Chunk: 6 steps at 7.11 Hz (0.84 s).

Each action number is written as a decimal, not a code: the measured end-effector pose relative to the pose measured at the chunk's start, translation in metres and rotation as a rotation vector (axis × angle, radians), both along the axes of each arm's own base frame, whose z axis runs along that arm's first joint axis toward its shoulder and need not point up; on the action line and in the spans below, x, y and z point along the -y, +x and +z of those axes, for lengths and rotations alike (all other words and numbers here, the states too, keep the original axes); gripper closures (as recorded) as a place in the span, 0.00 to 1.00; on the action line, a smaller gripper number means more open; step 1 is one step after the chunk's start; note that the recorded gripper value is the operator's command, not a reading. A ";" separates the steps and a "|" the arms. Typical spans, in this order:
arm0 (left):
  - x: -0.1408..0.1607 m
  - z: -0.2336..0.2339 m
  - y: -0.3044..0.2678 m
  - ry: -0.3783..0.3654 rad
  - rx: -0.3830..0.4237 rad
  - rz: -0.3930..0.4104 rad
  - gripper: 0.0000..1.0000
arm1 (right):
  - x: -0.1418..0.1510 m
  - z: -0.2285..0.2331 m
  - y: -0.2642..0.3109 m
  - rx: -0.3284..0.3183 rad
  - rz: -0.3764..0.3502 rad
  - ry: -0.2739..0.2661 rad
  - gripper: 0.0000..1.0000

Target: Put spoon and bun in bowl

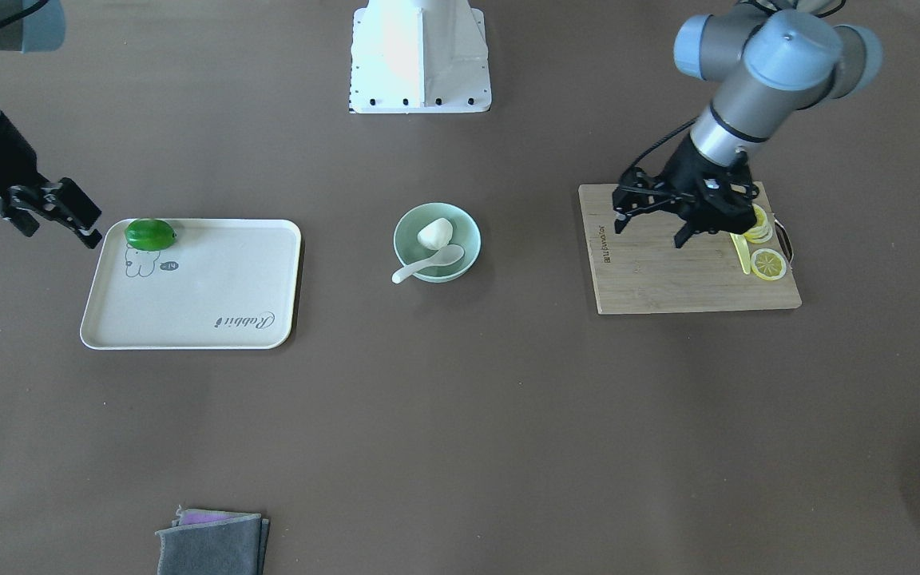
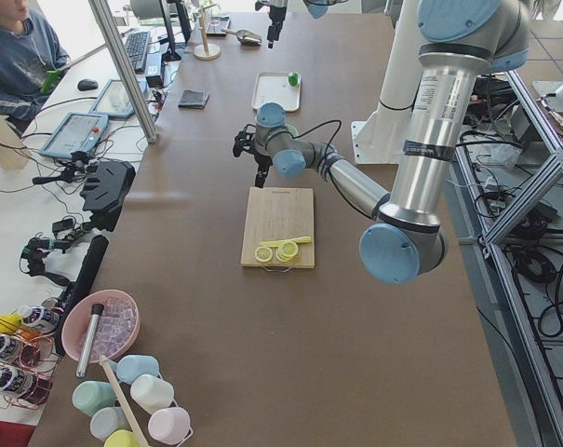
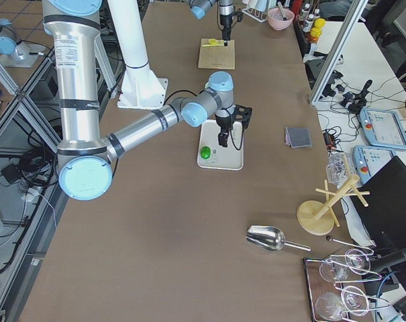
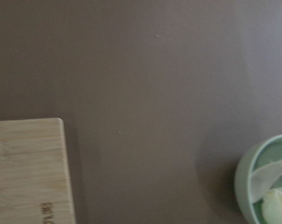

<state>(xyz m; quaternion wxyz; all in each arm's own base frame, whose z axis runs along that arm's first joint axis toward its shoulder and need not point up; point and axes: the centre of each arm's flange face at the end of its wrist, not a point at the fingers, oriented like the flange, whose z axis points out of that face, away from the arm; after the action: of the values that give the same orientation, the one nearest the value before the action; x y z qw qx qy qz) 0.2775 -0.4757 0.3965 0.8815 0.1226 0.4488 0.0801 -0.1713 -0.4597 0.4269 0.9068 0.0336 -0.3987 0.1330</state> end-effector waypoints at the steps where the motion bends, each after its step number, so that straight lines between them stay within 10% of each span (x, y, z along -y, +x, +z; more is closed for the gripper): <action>1: 0.011 0.053 -0.068 0.054 0.052 0.043 0.02 | 0.001 0.035 0.047 -0.035 -0.062 0.049 0.00; 6: -0.015 0.209 -0.292 0.026 0.113 0.081 0.02 | -0.019 0.156 0.187 -0.066 -0.259 0.213 0.00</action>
<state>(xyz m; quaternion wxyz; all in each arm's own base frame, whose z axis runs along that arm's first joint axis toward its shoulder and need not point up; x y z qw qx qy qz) -0.0150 -0.4609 0.6055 0.8997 0.1112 0.4020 0.1283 0.0156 -0.4410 0.5828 0.9202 0.0823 -0.3817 -0.0290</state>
